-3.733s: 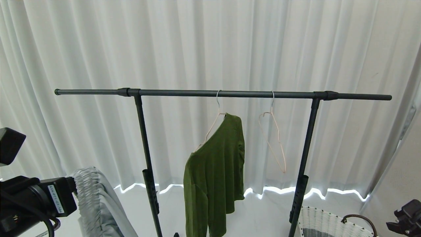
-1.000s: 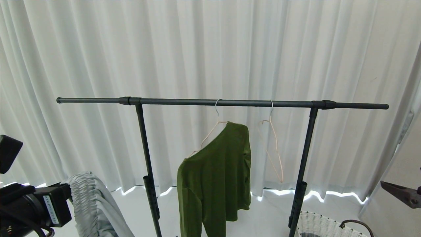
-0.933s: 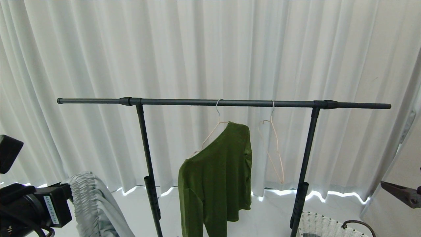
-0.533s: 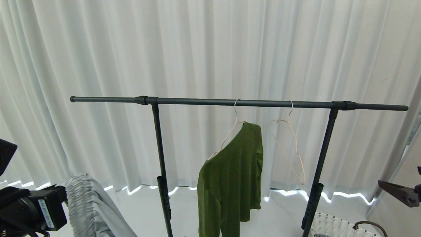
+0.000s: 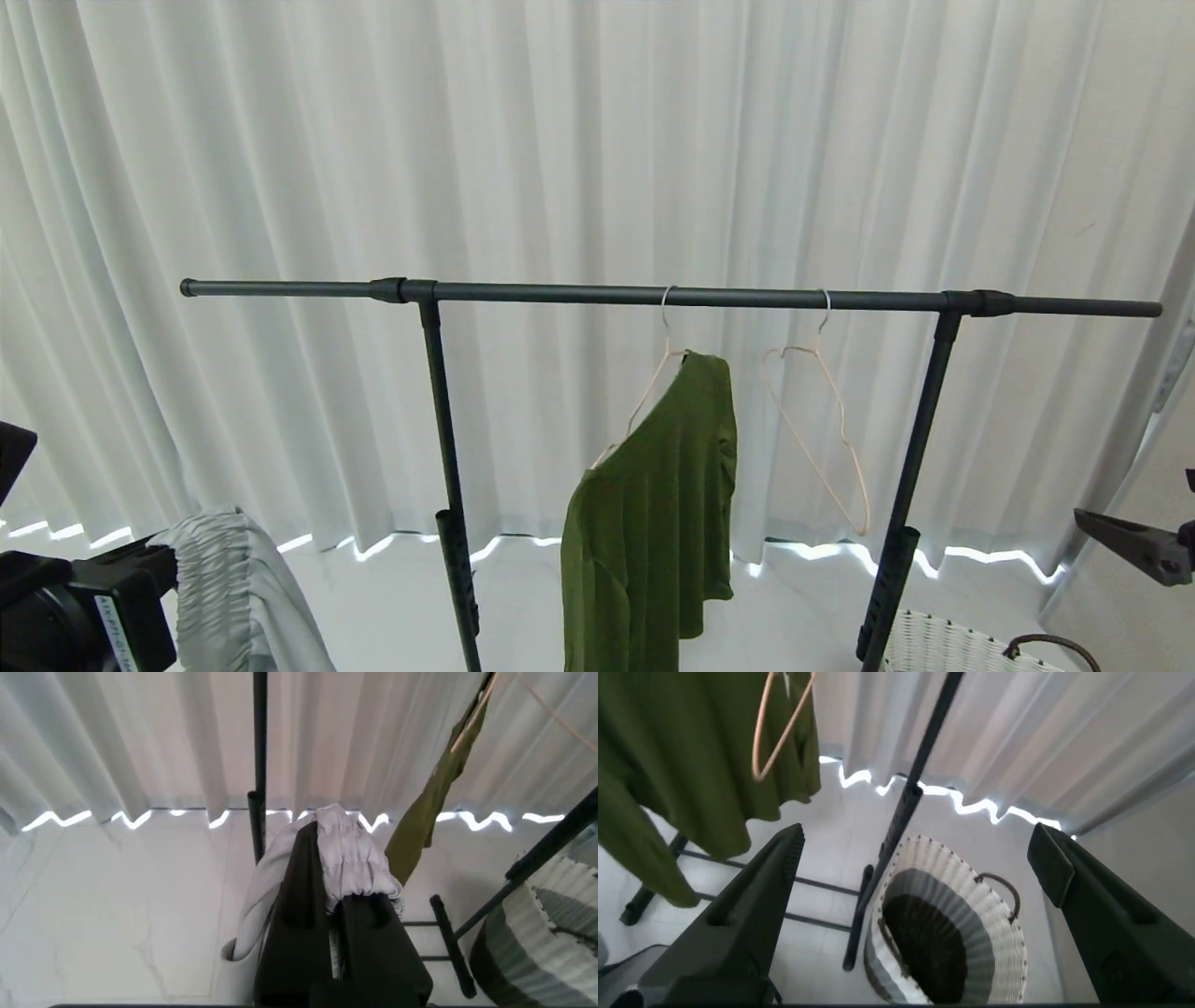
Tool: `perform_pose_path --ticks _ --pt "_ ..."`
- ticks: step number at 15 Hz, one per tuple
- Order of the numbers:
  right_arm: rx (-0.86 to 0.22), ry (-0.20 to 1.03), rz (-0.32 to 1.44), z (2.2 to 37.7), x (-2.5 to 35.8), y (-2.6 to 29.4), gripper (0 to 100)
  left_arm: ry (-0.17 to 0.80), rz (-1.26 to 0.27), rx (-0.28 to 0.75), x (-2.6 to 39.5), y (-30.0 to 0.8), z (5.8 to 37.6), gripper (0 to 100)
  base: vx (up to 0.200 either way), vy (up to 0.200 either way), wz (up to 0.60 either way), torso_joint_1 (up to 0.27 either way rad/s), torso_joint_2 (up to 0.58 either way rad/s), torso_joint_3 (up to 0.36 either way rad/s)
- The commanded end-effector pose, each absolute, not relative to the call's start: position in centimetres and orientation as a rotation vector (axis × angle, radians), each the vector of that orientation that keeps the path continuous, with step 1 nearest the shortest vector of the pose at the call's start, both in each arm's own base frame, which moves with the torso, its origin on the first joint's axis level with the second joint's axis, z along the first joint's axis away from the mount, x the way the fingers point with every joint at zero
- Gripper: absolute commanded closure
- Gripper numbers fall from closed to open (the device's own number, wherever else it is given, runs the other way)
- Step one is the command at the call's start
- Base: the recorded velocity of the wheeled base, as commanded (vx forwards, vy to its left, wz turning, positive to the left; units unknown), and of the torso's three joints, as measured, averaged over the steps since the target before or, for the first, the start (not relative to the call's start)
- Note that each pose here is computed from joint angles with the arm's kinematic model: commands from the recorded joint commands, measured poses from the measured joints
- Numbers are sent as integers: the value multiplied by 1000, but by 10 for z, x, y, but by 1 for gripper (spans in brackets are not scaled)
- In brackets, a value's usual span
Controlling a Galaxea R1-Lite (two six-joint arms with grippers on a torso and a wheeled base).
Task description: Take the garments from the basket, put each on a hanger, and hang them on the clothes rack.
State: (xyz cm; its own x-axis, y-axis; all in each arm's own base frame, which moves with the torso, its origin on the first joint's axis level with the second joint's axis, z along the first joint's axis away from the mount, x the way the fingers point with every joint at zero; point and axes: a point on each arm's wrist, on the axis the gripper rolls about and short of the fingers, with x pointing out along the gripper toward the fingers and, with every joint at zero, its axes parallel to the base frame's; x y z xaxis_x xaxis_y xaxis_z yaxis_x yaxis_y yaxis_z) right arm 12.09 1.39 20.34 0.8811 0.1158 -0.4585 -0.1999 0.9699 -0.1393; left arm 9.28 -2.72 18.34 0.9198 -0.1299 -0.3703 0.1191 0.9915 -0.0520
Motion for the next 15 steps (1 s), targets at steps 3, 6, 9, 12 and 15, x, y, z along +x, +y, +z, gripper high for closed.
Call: perform_pose_path --ticks 3,6,9,12,15 --pt "-199 504 181 198 128 18 0 381 -128 -30 92 -27 183 100 200 0 0 10 4 -1" --pt "-235 557 146 192 140 25 0 385 -128 -27 92 -27 182 100 200 0 0 2 4 4" --pt "-252 577 194 192 151 35 0 390 -127 -27 92 -27 181 100 67 0 0 1 1 1" --pt "-207 592 218 198 169 51 0 391 -127 -27 93 -27 181 100 0 0 0 0 0 0" --pt "-159 641 218 192 186 85 0 394 -127 -26 93 -27 181 100 0 0 0 0 0 0"
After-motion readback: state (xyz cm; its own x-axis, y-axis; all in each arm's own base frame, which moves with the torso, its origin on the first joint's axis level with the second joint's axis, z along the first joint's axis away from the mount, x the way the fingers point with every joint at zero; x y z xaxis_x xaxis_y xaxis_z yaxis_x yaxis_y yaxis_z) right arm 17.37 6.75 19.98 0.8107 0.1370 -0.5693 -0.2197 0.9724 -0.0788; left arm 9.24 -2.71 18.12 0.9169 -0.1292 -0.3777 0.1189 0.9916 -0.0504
